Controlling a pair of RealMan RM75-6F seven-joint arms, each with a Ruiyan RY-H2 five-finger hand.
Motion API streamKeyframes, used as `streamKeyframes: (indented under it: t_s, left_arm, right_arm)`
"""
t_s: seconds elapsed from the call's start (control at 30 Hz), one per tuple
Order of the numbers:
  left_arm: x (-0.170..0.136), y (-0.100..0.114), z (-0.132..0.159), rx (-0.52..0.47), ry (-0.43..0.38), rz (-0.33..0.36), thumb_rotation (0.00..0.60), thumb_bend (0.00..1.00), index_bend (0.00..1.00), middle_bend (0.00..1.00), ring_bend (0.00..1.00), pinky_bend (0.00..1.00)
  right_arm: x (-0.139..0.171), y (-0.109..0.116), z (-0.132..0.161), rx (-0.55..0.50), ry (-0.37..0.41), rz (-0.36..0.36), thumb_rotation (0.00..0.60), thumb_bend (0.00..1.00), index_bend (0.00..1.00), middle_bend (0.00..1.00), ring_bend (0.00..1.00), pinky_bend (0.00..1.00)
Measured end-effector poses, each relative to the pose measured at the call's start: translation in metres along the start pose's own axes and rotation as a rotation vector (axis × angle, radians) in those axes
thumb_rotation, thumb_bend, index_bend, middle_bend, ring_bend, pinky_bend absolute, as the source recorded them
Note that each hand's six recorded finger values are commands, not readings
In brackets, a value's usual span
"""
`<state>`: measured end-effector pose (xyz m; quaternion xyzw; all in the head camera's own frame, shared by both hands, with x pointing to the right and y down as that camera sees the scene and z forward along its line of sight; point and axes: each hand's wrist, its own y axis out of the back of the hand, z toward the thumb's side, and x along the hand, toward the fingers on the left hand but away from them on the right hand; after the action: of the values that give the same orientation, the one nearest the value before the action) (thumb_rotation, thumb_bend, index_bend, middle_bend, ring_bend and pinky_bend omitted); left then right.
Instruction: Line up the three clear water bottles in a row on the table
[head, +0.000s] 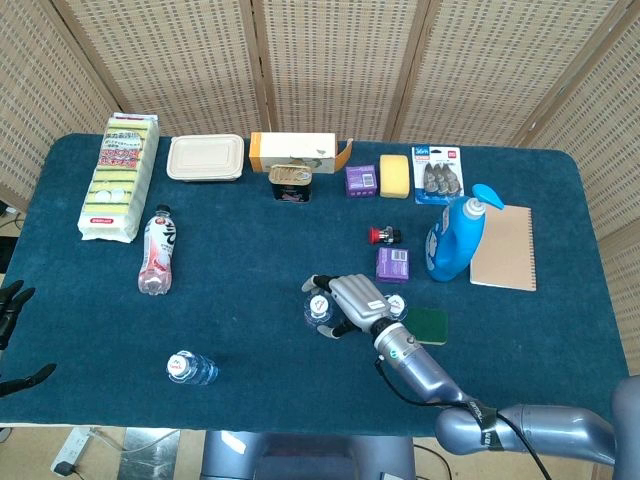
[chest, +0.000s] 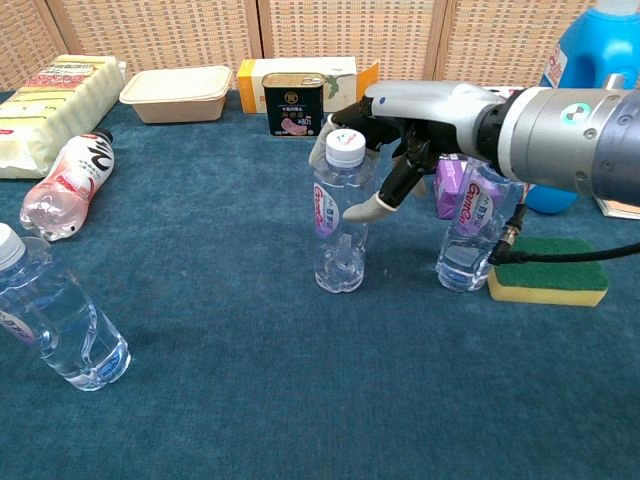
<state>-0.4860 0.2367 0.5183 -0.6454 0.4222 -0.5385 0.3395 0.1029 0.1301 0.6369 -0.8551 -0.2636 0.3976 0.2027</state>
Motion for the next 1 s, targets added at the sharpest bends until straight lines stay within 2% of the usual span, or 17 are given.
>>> streamKeyframes:
  t_s: [0.1, 0.43, 0.53, 0.6, 0.7, 0.8, 0.93, 1.0]
  left_arm:
    - [0.000, 0.000, 0.000, -0.001, -0.001, -0.001, 0.600, 0.04, 0.00, 0.00, 0.00, 0.02]
    - [0.000, -0.001, 0.001, 0.001, -0.004, -0.002, 0.600, 0.04, 0.00, 0.00, 0.00, 0.02]
    - [0.000, -0.001, 0.001, 0.001, -0.004, -0.003, 0.600, 0.04, 0.00, 0.00, 0.00, 0.02]
    - [0.001, -0.001, 0.000, 0.001, -0.002, -0.005, 0.600, 0.04, 0.00, 0.00, 0.00, 0.02]
    - [0.003, -0.002, 0.000, -0.001, -0.006, -0.008, 0.600, 0.04, 0.00, 0.00, 0.00, 0.02]
    - [0.006, -0.004, 0.001, -0.008, -0.016, -0.014, 0.600, 0.04, 0.00, 0.00, 0.00, 0.02]
    - [0.010, -0.014, 0.000, -0.054, -0.027, -0.053, 0.600, 0.04, 0.00, 0.00, 0.00, 0.02]
    - [0.012, -0.020, -0.001, -0.084, -0.059, -0.074, 0.600, 0.04, 0.00, 0.00, 0.00, 0.02]
  right_arm:
    - [0.007, 0.005, 0.004, 0.001, 0.018, 0.001, 0.600, 0.27, 0.18, 0.23, 0.30, 0.66]
    - [0.026, 0.031, 0.024, 0.006, 0.076, -0.049, 0.600, 0.26, 0.18, 0.21, 0.28, 0.64]
    - [0.034, 0.043, 0.030, 0.021, 0.096, -0.079, 0.600, 0.20, 0.16, 0.18, 0.24, 0.57]
    - [0.040, 0.053, 0.032, 0.043, 0.109, -0.105, 0.600, 0.10, 0.12, 0.14, 0.18, 0.47]
    - [0.050, 0.065, 0.032, 0.088, 0.124, -0.140, 0.600, 0.01, 0.07, 0.07, 0.07, 0.32]
    - [0.061, 0.075, 0.031, 0.132, 0.138, -0.176, 0.600, 0.00, 0.06, 0.05, 0.03, 0.27]
    - [0.082, 0.090, 0.019, 0.206, 0.133, -0.240, 0.600, 0.00, 0.06, 0.04, 0.02, 0.26]
    - [0.098, 0.097, 0.008, 0.247, 0.120, -0.279, 0.600, 0.00, 0.06, 0.04, 0.02, 0.26]
